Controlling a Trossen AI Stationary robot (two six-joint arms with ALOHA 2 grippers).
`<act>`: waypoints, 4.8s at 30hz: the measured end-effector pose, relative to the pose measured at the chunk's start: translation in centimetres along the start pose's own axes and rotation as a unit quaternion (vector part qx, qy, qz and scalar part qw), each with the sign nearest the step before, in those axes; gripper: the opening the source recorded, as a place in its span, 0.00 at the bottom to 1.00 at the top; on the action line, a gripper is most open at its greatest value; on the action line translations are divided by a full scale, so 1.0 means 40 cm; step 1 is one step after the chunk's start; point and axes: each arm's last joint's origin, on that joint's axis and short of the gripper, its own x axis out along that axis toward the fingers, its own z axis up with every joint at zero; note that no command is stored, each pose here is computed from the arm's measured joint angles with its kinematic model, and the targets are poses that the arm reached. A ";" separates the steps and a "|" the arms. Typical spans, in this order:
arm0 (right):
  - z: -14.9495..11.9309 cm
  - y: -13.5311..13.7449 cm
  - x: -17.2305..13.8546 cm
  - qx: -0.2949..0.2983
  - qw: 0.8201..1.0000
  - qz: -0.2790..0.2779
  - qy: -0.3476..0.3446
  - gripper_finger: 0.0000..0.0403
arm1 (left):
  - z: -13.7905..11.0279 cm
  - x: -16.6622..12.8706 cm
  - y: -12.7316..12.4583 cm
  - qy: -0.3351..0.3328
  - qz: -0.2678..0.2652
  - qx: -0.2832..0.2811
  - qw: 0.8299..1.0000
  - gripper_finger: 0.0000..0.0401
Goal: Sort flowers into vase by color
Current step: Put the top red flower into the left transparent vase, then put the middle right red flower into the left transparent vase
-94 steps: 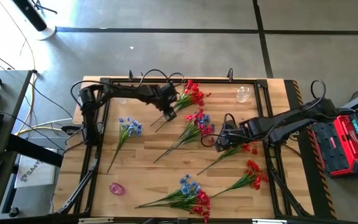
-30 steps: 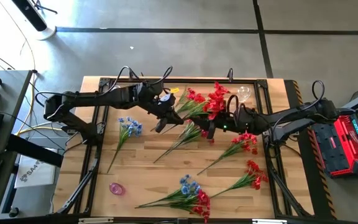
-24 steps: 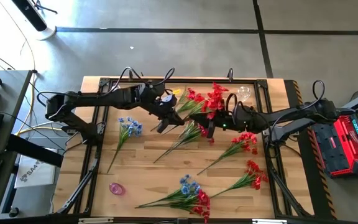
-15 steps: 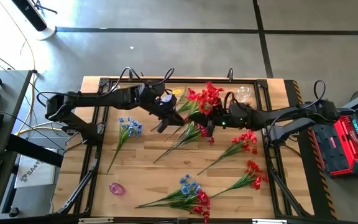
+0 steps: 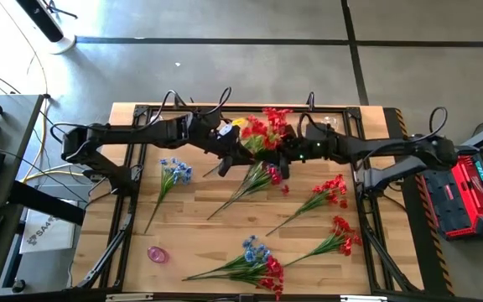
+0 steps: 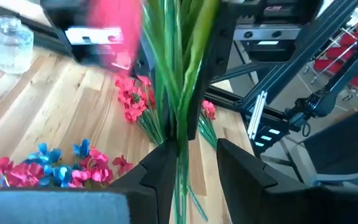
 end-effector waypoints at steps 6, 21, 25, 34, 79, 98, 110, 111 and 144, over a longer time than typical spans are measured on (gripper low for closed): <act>0.025 -0.011 -0.007 -0.021 0.999 0.006 0.036 0.00 | -0.001 0.024 0.008 -0.011 -0.001 -0.004 1.000 0.26; 0.056 -0.008 -0.036 -0.037 0.999 -0.010 -0.001 0.00 | -0.016 0.022 0.027 0.016 0.025 -0.015 0.999 0.26; 0.056 -0.007 -0.035 -0.036 0.999 -0.005 0.001 0.00 | -0.004 0.024 0.024 -0.009 0.018 -0.005 1.000 0.26; 0.054 -0.008 -0.034 -0.033 0.999 -0.004 0.004 0.00 | 0.004 0.022 0.019 -0.020 0.004 0.024 0.999 0.22; 0.070 -0.039 -0.154 0.045 0.985 -0.166 0.001 0.49 | -0.084 -0.367 0.058 -0.175 0.491 0.038 0.852 0.00; 0.051 -0.090 -0.040 0.073 0.983 -0.168 -0.017 0.49 | -0.249 -0.541 0.092 -0.229 0.689 0.001 0.688 0.00; 0.048 -0.093 -0.031 0.079 0.983 -0.163 -0.015 0.49 | -0.282 -0.547 0.125 -0.194 0.707 -0.059 0.677 0.00; 0.047 -0.094 -0.032 0.080 0.983 -0.164 -0.014 0.49 | -0.285 -0.545 0.130 -0.191 0.708 -0.068 0.677 0.01; -0.029 -0.104 -0.049 0.262 0.933 -0.219 0.109 0.52 | -0.263 -0.592 0.064 -0.100 0.573 -0.255 0.773 0.38</act>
